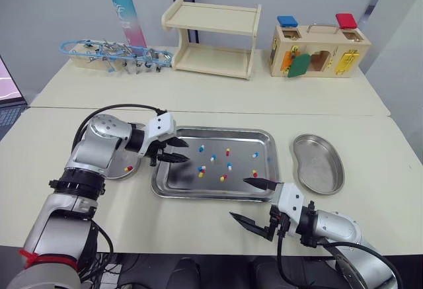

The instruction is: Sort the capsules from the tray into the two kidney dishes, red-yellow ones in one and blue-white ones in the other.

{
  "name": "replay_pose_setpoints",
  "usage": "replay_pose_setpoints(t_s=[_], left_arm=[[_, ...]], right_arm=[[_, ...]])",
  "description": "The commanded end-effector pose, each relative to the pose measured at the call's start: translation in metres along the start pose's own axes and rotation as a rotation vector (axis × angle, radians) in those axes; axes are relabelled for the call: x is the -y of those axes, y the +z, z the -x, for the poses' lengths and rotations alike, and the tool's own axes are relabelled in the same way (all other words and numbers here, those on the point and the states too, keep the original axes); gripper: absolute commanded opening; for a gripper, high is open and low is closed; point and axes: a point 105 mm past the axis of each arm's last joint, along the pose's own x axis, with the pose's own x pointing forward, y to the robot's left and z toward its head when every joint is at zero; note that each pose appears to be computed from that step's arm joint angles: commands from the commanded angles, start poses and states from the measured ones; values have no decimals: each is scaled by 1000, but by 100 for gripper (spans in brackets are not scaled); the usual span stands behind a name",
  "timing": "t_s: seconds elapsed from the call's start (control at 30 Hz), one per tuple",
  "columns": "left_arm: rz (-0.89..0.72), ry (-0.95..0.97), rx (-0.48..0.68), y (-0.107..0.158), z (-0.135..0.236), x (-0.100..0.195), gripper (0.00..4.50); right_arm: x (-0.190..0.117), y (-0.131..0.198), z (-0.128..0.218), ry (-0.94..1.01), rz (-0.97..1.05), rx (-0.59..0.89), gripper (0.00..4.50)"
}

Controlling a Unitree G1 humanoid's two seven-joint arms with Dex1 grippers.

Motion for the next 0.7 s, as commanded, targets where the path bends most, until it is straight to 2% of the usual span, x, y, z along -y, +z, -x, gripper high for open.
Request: replay_pose_setpoints(t_s=[0.03,0.27,0.4,0.57,0.7], left_arm=[[-34,12,31,9,3,4,216],[-14,24,45,7,7,10,216],[30,80,103,11,24,13,216],[97,177,150,2,51,32,216],[189,347,234,-4,83,47,216]], right_arm=[[-2,6,0,10,16,21,450],[-2,5,1,8,18,18,450],[-1,6,2,2,23,16,450],[0,4,4,6,27,7,450],[6,6,8,17,47,-2,450]])
